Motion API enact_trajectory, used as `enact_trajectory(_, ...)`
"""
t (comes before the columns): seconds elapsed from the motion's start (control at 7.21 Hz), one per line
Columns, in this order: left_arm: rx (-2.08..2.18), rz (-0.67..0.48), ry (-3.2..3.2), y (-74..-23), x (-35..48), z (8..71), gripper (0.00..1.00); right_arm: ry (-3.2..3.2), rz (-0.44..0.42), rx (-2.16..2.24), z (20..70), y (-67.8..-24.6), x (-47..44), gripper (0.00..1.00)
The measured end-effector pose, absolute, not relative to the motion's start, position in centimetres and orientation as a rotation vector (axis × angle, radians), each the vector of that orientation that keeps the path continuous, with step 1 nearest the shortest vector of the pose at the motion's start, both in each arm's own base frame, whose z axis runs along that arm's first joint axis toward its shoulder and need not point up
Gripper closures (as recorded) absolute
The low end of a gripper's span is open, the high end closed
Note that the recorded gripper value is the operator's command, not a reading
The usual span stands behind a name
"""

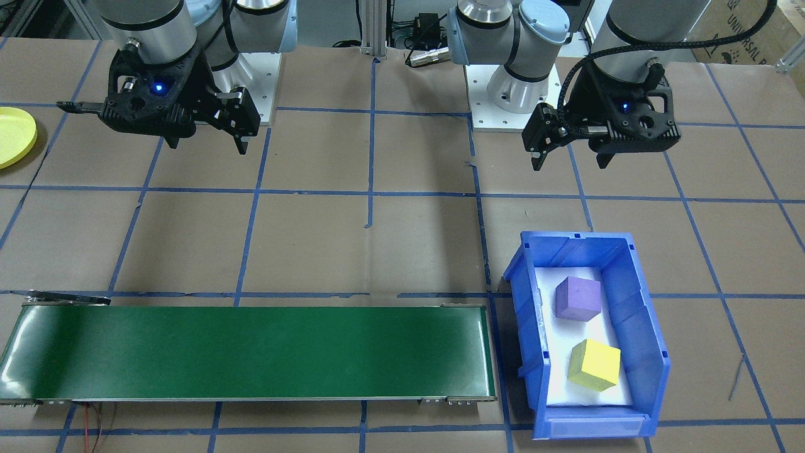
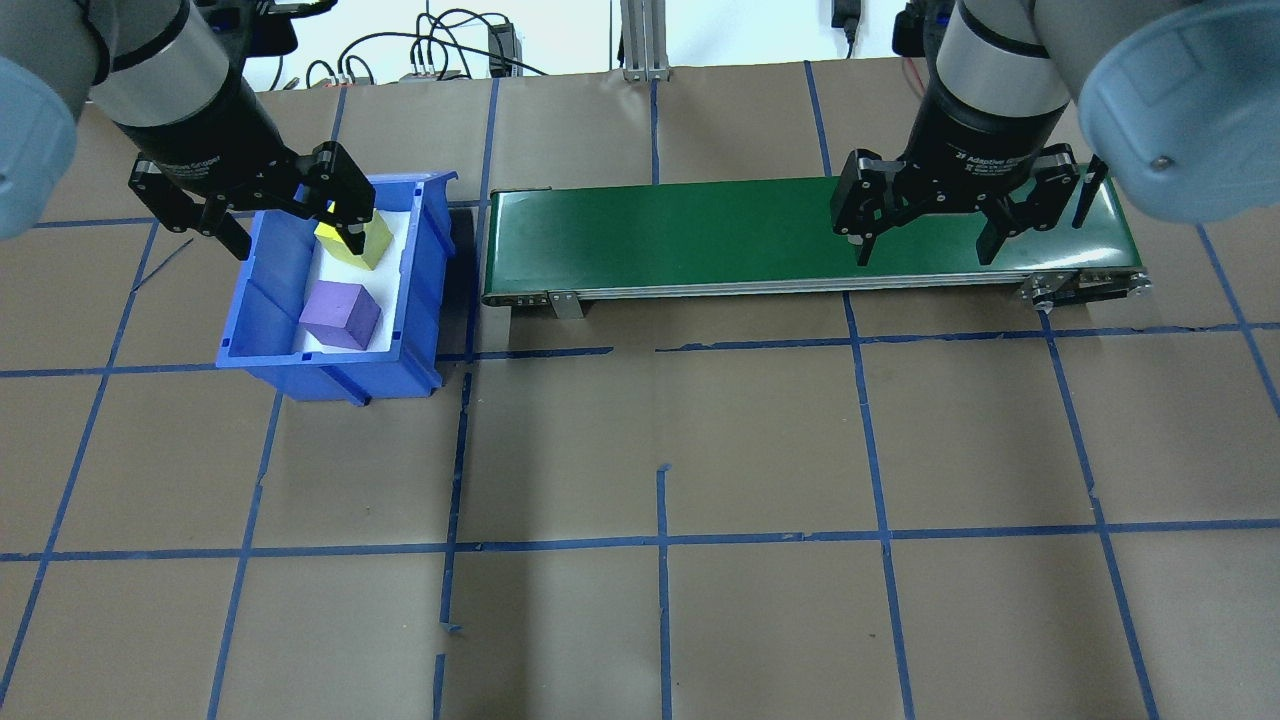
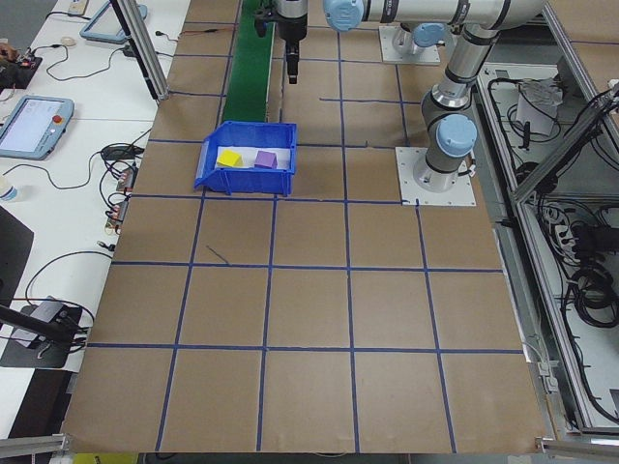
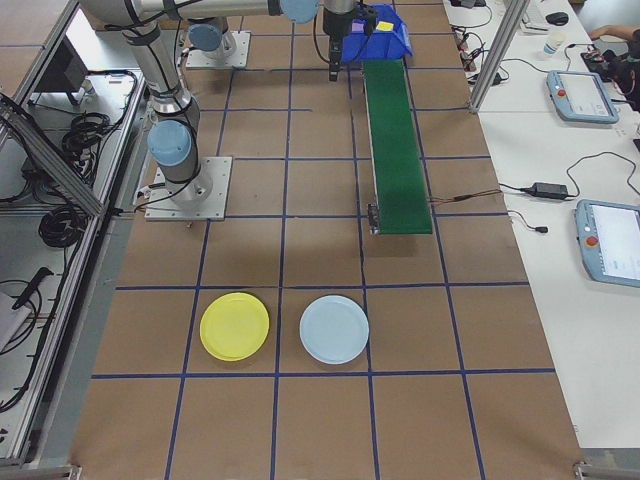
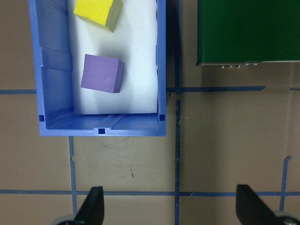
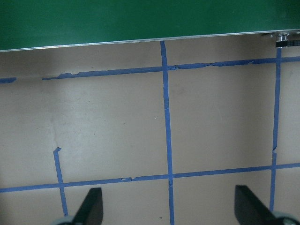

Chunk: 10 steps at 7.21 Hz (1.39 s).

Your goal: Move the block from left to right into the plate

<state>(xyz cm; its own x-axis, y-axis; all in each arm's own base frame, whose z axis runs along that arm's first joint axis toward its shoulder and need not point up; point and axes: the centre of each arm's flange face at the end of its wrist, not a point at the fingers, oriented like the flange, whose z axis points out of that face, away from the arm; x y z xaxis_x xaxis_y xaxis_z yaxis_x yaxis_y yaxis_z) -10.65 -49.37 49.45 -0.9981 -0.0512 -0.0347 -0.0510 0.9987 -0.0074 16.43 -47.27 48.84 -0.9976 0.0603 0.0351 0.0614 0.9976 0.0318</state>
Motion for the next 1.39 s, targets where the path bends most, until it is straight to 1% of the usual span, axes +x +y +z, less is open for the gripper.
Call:
enact_trajectory(0.83,-0.047,-0.003,3.103,-50.1,-9.0,49.1,0.00,-3.105,-0.053,-0.094,48.8,-47.3,16.4,0.00)
enact_trajectory(1.11,-0.016,0.050,3.109,-52.3,-6.7,46.1,0.00,-3.105,-0.053,-0.094,48.9,-47.2,16.4,0.00)
enact_trajectory(1.39,0.003,0.065,3.112,-55.9,-2.7,41.3,0.00,-3.105,-0.053,-0.094,48.8,-47.2,16.4,0.00)
